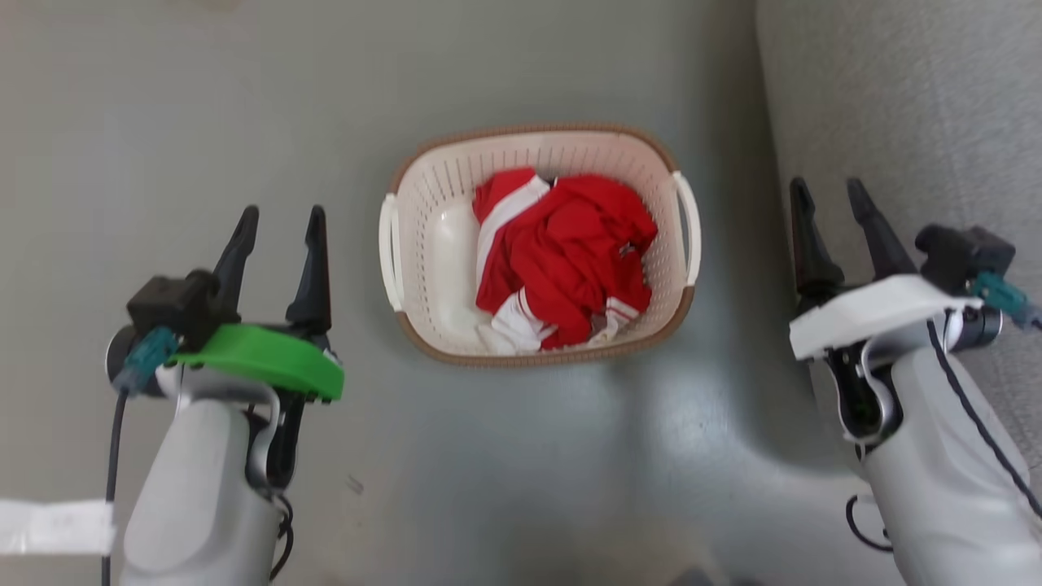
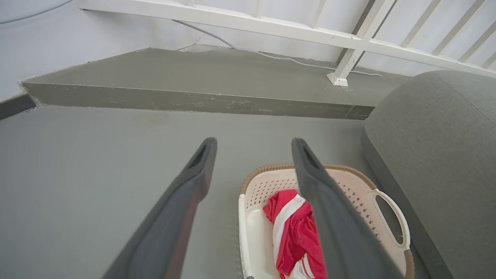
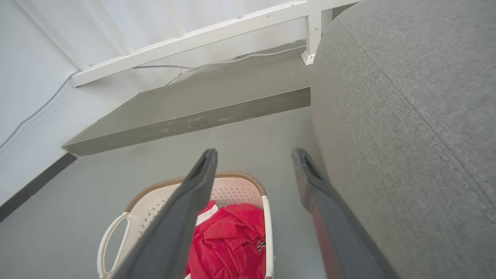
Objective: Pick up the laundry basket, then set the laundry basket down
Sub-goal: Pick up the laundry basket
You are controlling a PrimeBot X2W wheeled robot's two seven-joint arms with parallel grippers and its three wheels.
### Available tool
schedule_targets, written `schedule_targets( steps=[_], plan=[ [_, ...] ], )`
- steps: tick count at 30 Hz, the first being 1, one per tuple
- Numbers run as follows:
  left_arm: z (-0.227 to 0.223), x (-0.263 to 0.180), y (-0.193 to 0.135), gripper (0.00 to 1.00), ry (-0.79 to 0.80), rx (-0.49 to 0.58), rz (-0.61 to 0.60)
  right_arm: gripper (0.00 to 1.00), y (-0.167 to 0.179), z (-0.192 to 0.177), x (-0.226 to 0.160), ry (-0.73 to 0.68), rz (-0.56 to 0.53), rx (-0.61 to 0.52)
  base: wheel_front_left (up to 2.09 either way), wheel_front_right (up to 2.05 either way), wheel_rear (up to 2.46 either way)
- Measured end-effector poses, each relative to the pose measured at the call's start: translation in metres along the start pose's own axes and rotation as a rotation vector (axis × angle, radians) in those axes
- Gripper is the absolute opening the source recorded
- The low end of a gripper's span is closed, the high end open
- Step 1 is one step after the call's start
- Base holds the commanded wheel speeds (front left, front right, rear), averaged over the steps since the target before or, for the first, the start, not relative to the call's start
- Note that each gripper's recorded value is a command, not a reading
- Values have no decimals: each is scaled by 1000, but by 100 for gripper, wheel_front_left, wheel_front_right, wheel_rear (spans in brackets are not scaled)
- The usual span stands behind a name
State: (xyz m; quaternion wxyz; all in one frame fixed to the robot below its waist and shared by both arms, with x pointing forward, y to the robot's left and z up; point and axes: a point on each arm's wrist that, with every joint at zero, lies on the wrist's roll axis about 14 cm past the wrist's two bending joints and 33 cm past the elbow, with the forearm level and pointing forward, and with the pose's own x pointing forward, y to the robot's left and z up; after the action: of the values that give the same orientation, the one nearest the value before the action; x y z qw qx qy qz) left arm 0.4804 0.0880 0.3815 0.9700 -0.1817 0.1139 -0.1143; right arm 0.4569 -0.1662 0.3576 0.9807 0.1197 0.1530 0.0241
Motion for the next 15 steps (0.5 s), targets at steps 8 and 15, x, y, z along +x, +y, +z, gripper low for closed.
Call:
schedule_targets(
  steps=[8,15],
  plan=[
    [-39,26,6,100,97,-15,-7,100,-5,-33,30,88,0,-11,0,0,0],
    [-80,41,18,100,211,-31,7,100,-10,-68,49,178,4,-25,0,0,0]
  ],
)
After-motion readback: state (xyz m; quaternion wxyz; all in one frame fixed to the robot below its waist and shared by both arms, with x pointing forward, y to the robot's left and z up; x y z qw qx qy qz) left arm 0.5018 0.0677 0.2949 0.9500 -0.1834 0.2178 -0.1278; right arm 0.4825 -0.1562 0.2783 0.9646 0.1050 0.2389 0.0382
